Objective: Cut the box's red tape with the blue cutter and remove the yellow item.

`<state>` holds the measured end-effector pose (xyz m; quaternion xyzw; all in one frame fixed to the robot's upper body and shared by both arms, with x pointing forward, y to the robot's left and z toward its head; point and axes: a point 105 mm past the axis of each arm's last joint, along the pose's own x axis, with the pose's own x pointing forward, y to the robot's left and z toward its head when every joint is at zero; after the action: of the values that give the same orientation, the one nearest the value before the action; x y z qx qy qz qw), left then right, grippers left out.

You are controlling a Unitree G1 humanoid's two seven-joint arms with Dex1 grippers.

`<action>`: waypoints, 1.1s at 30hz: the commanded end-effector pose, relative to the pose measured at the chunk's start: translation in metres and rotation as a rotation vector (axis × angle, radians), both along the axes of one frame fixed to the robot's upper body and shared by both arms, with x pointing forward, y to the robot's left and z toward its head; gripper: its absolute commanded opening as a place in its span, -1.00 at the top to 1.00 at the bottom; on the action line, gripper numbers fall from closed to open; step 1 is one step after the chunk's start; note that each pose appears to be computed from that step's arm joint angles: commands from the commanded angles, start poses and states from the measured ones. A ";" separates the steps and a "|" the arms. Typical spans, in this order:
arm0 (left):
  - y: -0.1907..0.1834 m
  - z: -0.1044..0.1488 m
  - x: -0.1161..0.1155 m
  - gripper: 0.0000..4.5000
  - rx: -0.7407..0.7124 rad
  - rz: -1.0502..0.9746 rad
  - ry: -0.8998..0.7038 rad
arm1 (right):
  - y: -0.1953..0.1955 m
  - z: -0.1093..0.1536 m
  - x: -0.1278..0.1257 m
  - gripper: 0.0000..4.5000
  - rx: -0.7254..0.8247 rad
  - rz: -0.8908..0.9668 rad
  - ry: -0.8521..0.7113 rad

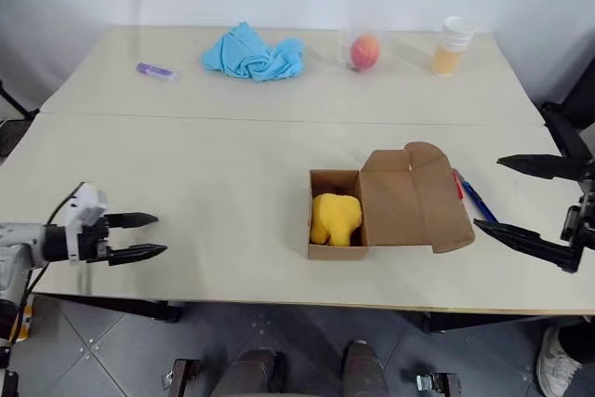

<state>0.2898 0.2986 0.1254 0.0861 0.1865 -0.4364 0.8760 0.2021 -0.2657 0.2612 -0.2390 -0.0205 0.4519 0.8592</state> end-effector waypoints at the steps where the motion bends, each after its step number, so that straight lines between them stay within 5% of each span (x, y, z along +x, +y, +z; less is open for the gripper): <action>1: -0.023 0.034 0.007 -0.99 -0.015 -0.092 -0.096 | 0.006 0.007 -0.027 -1.00 -0.057 0.018 -0.012; 7: -0.154 0.084 0.028 -0.99 -0.044 -0.529 -0.057 | 0.006 -0.004 -0.045 -1.00 -0.083 -0.030 0.046; 12: -0.254 0.120 0.017 -0.99 0.086 -0.883 -0.047 | 0.010 0.001 -0.047 -1.00 -0.074 -0.054 0.030; 21: -0.309 0.067 0.063 -0.99 0.497 -0.937 -0.264 | 0.010 0.003 -0.060 -1.00 -0.090 -0.132 -0.001; 31: -0.370 0.056 0.055 -0.99 0.528 -1.026 -0.360 | 0.016 -0.005 -0.072 -1.00 -0.055 -0.199 -0.006; 33: -0.372 0.055 0.054 -0.83 0.538 -1.042 -0.362 | 0.018 -0.006 -0.072 -1.00 -0.050 -0.206 -0.005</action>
<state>0.3438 -0.0685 0.1698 0.4370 0.0912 -0.7276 0.5209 0.1328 -0.2490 0.2506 -0.2538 0.0245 0.3698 0.8934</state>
